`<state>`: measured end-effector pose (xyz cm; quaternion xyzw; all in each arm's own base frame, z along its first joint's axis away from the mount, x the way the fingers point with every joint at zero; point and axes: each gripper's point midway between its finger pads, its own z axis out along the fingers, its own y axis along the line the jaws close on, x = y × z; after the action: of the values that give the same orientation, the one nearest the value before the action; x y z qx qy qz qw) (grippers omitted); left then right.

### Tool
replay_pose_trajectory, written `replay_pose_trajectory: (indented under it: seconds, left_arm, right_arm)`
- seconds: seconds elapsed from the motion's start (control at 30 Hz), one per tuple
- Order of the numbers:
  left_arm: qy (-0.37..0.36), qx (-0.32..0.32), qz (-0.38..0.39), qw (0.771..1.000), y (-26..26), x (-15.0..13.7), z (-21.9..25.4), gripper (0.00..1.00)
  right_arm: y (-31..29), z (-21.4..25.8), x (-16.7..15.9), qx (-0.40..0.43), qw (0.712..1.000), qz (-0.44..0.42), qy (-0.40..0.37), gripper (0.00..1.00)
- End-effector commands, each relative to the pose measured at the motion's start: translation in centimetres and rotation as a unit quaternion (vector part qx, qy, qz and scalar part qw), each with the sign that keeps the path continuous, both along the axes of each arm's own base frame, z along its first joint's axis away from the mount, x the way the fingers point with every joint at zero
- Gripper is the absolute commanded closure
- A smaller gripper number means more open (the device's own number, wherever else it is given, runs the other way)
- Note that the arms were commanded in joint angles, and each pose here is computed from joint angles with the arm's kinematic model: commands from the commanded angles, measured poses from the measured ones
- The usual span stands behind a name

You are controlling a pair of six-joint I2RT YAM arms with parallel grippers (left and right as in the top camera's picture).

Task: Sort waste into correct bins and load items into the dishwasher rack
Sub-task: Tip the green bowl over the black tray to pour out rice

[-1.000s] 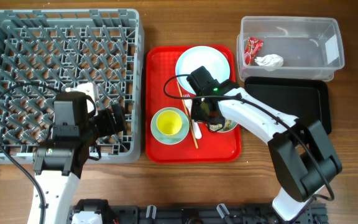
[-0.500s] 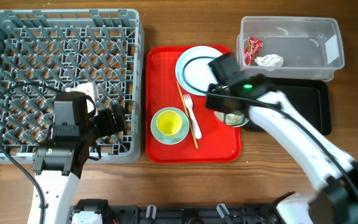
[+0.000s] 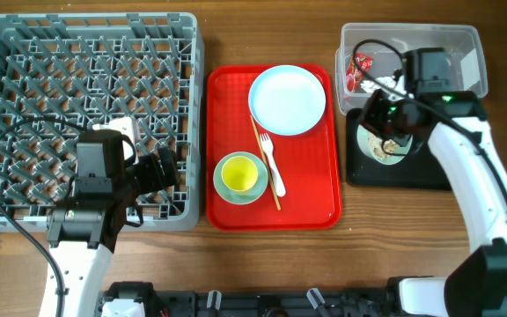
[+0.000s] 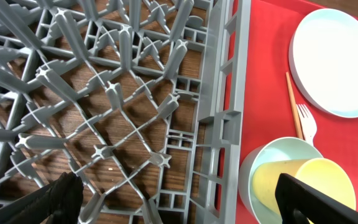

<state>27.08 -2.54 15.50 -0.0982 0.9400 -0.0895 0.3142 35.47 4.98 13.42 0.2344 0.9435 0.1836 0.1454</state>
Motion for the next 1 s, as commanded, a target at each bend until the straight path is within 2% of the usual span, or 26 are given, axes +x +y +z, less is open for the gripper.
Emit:
replay_pose_trajectory:
  seconds: [0.0,0.2,0.3,0.37,0.47,0.63,0.7,0.97]
  left_arm:
    - [-0.010,-0.002,-0.008,1.000,-0.1,0.3,0.8,0.00]
    - [-0.008,-0.002,-0.008,1.000,-0.1,0.3,0.8,0.00]
    - [-0.008,-0.002,-0.008,1.000,-0.1,0.3,0.8,0.00]
    - [-0.008,-0.002,-0.008,1.000,-0.1,0.2,0.7,0.00]
    - [-0.008,-0.002,-0.008,1.000,-0.1,0.2,0.7,0.00]
    - [-0.006,-0.001,-0.008,1.000,-0.1,0.2,0.7,0.00]
    - [-0.006,-0.001,-0.008,1.000,-0.1,0.2,0.7,0.00]
    - [-0.004,-0.001,-0.008,1.000,-0.1,0.1,0.6,0.00]
  right_arm:
    - [0.1,-1.5,-0.5,0.087,0.996,0.020,0.013,0.96]
    - [-1.4,-1.7,-0.4,0.208,0.978,-0.007,-0.011,0.96]
    - [-2.2,-0.7,-0.1,0.291,0.956,-0.013,-0.046,0.96]
    - [-2.6,-0.5,-0.3,0.332,0.942,-0.019,-0.054,0.91]
    - [-3.1,-0.3,-0.5,0.376,0.924,-0.022,-0.065,0.90]
    - [-2.9,1.0,-0.7,0.455,0.886,-0.001,-0.092,0.91]
    - [-2.6,2.0,-0.5,0.488,0.866,0.019,-0.108,0.96]
    - [-2.9,2.0,-0.2,0.500,0.860,0.014,-0.106,0.96]
